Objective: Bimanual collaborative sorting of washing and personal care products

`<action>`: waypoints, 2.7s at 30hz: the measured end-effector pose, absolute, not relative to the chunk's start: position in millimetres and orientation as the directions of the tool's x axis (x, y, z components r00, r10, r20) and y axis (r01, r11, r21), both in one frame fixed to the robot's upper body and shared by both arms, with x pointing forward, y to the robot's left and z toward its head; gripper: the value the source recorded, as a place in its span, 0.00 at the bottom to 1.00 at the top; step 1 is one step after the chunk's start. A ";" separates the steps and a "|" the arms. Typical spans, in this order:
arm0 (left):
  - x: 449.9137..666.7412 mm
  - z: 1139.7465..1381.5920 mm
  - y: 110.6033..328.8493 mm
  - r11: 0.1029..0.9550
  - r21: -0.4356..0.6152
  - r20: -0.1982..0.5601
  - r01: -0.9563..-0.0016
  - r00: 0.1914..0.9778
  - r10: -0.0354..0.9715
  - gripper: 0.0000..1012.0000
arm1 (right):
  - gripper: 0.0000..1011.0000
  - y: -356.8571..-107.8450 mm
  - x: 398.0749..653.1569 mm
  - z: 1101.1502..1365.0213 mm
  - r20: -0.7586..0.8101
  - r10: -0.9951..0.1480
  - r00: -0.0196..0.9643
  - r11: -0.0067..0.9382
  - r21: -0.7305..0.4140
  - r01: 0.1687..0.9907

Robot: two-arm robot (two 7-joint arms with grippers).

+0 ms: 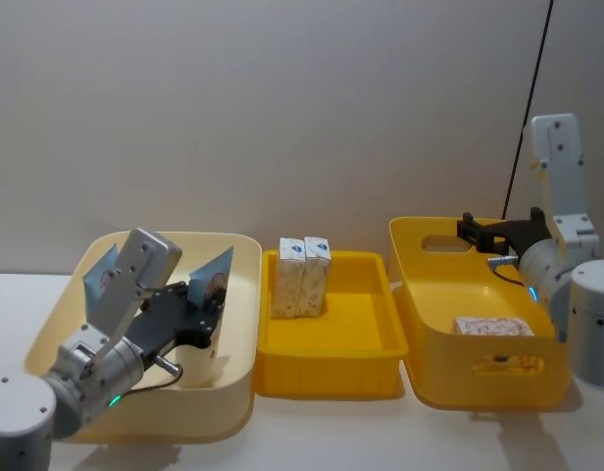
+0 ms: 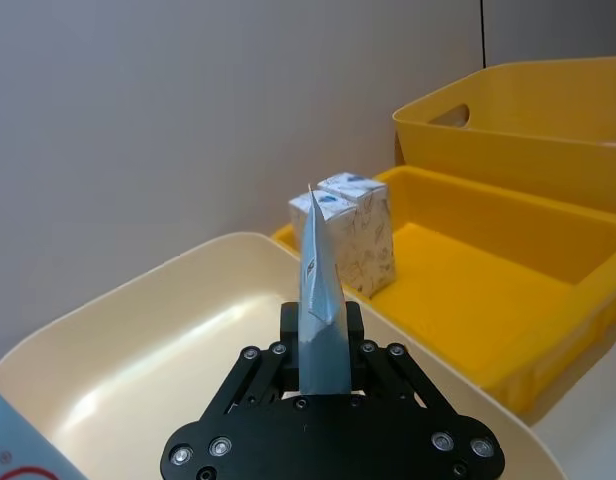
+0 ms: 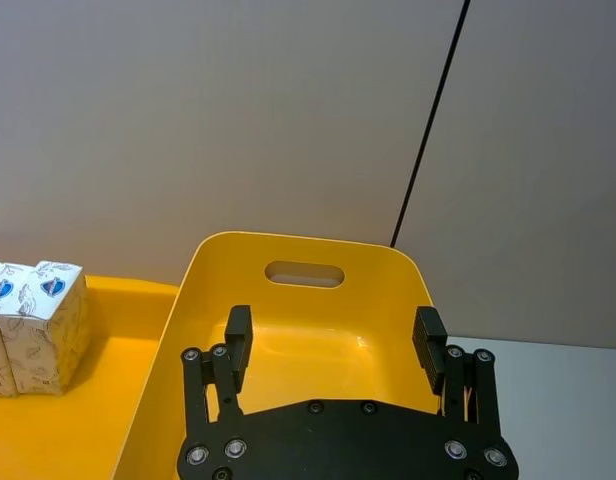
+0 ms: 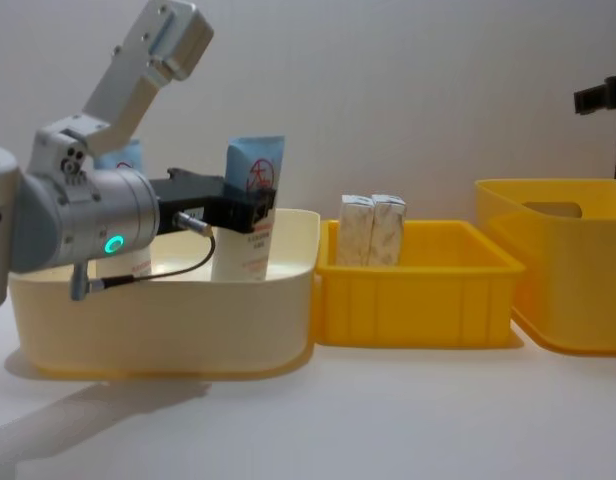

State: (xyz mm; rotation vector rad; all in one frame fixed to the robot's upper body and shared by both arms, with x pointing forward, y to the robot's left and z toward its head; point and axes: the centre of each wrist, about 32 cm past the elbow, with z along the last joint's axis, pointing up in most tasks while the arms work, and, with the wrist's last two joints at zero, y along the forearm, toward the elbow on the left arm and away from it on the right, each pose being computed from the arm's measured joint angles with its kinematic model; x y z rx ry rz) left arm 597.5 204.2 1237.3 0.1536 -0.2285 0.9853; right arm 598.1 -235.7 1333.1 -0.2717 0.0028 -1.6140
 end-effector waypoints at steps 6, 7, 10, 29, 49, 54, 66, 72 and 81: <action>599.9 1250.0 204.0 0.565 -0.012 0.298 -0.825 0.537 0.789 0.22 | 0.99 -235.6 598.1 1333.1 0.173 -0.984 -0.036 -0.066 -0.168 0.984; 600.5 1253.7 203.8 0.571 -0.025 0.309 -0.821 0.537 0.785 0.22 | 0.99 -235.7 598.1 1333.1 0.173 -0.984 -0.037 -0.066 -0.167 0.984; 601.4 1259.6 203.6 0.579 -0.044 0.325 -0.814 0.536 0.779 0.22 | 0.99 -235.6 598.1 1333.1 0.173 -0.984 -0.036 -0.066 -0.168 0.984; 616.6 1325.5 199.8 0.678 -0.271 0.446 -0.684 0.535 0.718 0.22 | 0.99 -240.5 603.1 1335.9 0.220 -0.975 0.001 -0.023 -0.108 0.994; 653.4 1346.9 207.8 0.723 -0.359 0.412 -0.590 0.595 0.690 0.22 | 0.99 -254.4 605.1 1340.3 0.373 -0.901 0.221 0.233 -0.012 0.972; 655.2 1346.6 209.8 0.722 -0.363 0.402 -0.589 0.600 0.691 0.22 | 0.99 -257.8 604.8 1342.0 0.401 -0.872 0.280 0.301 -0.011 0.953; 653.4 1343.3 211.0 0.723 -0.356 0.386 -0.592 0.612 0.690 0.22 | 0.99 -264.3 607.0 1346.8 0.441 -0.797 0.413 0.452 -0.017 0.892; 651.5 1342.6 211.2 0.725 -0.352 0.382 -0.591 0.617 0.688 0.22 | 0.99 -258.5 608.6 1347.8 0.421 -0.792 0.443 0.484 -0.011 0.875; 647.8 1341.7 211.2 0.725 -0.351 0.378 -0.592 0.619 0.689 0.22 | 0.99 -243.7 613.0 1349.3 0.377 -0.763 0.525 0.563 -0.012 0.826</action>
